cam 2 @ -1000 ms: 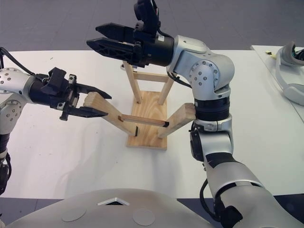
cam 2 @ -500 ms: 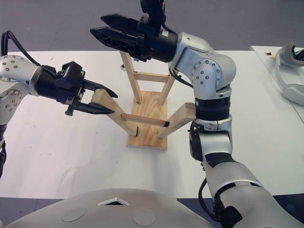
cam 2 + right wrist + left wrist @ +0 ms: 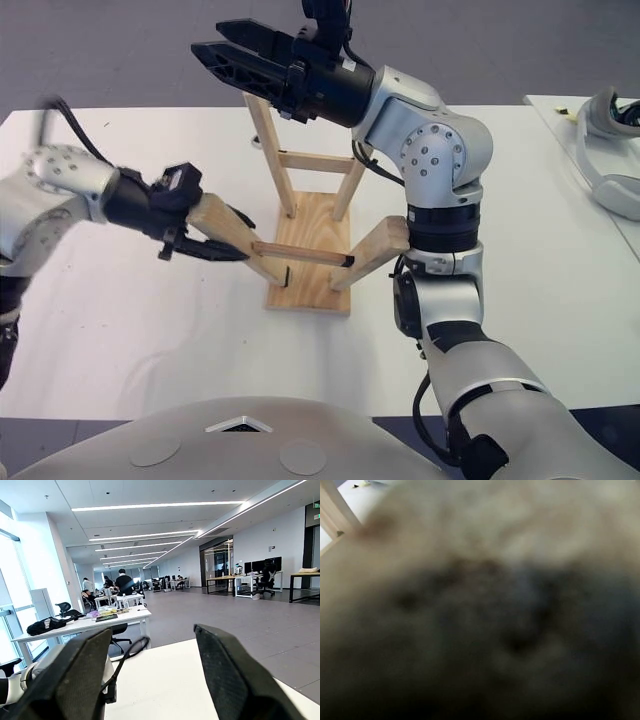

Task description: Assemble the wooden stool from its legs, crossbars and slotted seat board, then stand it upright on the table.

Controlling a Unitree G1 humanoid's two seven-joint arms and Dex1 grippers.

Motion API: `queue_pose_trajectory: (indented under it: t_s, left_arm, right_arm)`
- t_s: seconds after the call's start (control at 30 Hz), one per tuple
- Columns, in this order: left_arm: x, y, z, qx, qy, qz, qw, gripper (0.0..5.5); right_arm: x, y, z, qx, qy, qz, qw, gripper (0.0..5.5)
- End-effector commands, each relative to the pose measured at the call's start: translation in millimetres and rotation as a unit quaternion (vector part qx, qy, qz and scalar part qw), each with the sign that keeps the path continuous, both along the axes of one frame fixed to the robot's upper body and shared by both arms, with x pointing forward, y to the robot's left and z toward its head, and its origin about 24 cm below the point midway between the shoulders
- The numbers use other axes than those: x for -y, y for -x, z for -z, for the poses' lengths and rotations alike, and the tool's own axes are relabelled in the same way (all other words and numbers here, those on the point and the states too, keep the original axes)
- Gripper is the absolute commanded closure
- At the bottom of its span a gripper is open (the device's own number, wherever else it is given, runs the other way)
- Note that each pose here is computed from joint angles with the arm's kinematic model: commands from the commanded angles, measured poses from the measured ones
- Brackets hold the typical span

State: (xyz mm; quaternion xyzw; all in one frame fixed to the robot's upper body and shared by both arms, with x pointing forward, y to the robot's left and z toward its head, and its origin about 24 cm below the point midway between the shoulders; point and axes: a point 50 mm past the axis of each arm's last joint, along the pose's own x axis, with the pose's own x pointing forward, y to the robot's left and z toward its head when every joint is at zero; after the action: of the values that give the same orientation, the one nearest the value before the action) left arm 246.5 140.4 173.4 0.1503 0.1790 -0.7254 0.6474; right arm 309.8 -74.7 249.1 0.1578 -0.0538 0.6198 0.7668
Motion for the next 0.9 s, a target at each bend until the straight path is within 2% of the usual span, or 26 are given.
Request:
queue_pose_trajectory:
  t_s: [0.03, 0.27, 0.43, 0.57, 0.67, 0.9]
  left_arm:
    - [-1, 9, 29, -0.046, -0.07, -0.004, 0.996, 2.26]
    - [-8, 1, 36, -0.021, -0.125, -0.035, 0.991, 1.07]
    - [-5, -9, 20, 0.018, -0.073, -0.065, 0.995, 0.17]
    - [-2, 14, 10, -0.002, -0.038, -0.013, 0.999, 0.17]
    - [-13, 35, 11, -0.045, -0.055, 0.001, 0.997, 0.17]
    - [-42, 39, 14, -0.02, -0.026, -0.136, 0.99, 0.17]
  right_arm:
    - [-4, 0, -10, 0.012, -0.012, -0.001, 1.0, 2.45]
    - [-2, -1, -10, 0.01, -0.015, 0.009, 1.0, 2.45]
    - [2, -7, -15, 0.026, -0.006, 0.019, 0.999, 2.45]
    - [9, -15, -25, 0.046, -0.001, 0.028, 0.999, 2.45]
    - [12, -21, -32, 0.064, 0.004, 0.033, 0.997, 2.45]
    - [16, -30, -52, 0.112, 0.027, 0.032, 0.993, 2.45]
